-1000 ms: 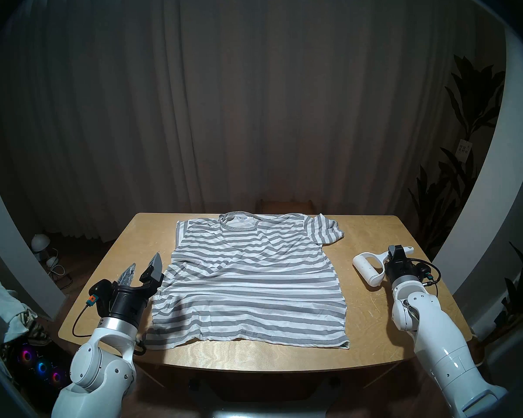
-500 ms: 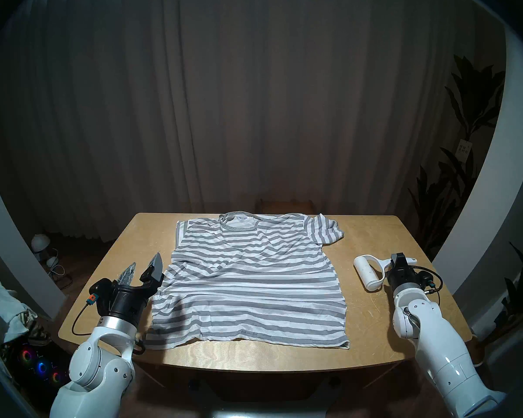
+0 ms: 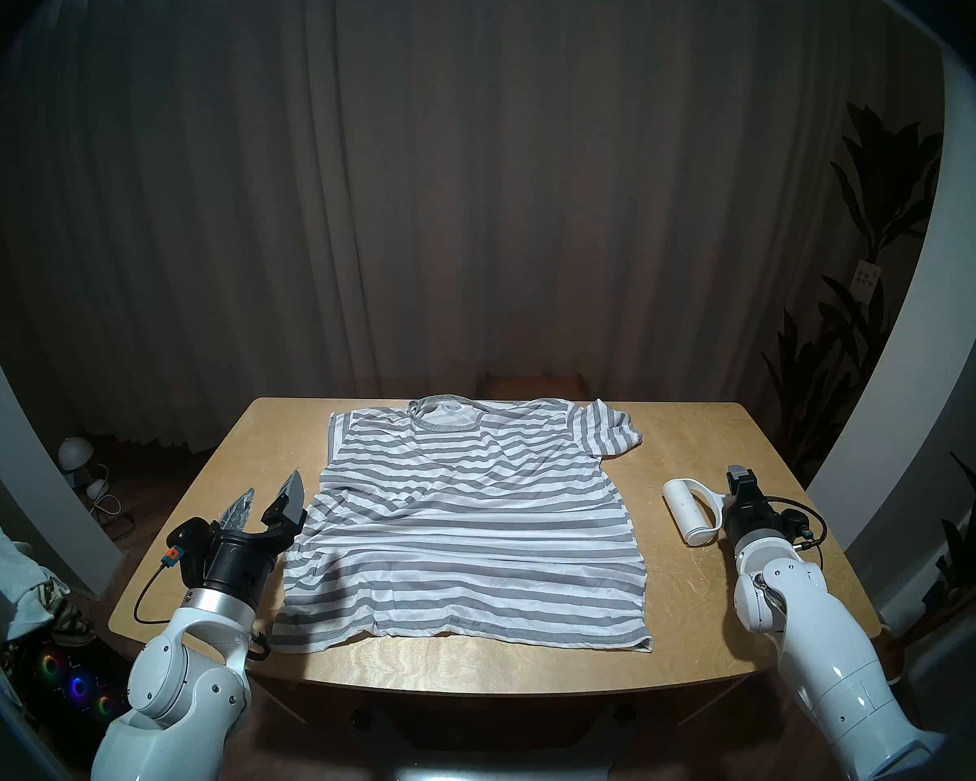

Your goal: Use the fur roller to clean a top

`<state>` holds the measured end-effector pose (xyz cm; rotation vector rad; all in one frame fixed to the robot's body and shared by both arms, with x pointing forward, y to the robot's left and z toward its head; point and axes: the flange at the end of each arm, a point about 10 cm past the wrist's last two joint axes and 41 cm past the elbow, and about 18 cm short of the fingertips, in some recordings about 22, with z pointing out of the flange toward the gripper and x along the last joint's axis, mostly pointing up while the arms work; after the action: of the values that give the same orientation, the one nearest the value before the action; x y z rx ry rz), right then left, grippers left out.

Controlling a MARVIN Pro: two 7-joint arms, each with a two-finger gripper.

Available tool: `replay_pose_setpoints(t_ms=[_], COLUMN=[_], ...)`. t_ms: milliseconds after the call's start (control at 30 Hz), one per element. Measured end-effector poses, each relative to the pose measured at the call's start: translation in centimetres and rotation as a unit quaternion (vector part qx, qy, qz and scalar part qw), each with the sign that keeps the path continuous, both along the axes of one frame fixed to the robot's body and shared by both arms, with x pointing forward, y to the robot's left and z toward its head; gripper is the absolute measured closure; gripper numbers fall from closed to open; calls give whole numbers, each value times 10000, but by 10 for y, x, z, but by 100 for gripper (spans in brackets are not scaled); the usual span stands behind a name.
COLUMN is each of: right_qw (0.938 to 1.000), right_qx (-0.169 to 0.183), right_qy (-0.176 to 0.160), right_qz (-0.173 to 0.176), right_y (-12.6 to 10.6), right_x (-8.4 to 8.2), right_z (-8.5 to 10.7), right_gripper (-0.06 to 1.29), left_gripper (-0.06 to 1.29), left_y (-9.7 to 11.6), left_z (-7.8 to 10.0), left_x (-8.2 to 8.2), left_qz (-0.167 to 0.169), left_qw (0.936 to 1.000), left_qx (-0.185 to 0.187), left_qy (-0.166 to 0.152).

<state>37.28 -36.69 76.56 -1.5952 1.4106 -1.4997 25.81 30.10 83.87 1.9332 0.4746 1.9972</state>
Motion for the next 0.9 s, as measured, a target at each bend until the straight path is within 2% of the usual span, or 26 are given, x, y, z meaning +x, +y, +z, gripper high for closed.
replay_pose_setpoints(t_ms=[33,100,167,367,467,533,700,900], right_qw=[10000,9999,9997,9971,9960,9943,9913,9863], right_qx=[0,4,23,32,38,122,405,732], right_qy=[71,138,260,760,888,1053,1242,1435], right_qz=[13,16,15,41,47,67,129,363], right_y=[0,0,-1,-4,-5,-5,-3,7], right_x=[0,-1,-3,-18,-23,-32,-45,-59], right_z=[2,3,5,14,17,20,26,32], right_gripper=[58,27,15,10,10,5,5,5], left_gripper=[3,3,3,3,3,3,3,3], left_y=[0,0,0,1,1,2,9,18], left_z=[0,-1,-1,-1,-1,-1,-2,-5], left_x=[0,0,0,0,0,-2,-10,-22], left_qz=[1,2,3,-16,-72,-286,-670,-1102], left_qw=[10000,10000,10000,10000,9999,9992,9964,9908], left_qx=[1,2,1,-60,-98,-230,-430,-568], left_qy=[4,6,8,27,55,137,295,551])
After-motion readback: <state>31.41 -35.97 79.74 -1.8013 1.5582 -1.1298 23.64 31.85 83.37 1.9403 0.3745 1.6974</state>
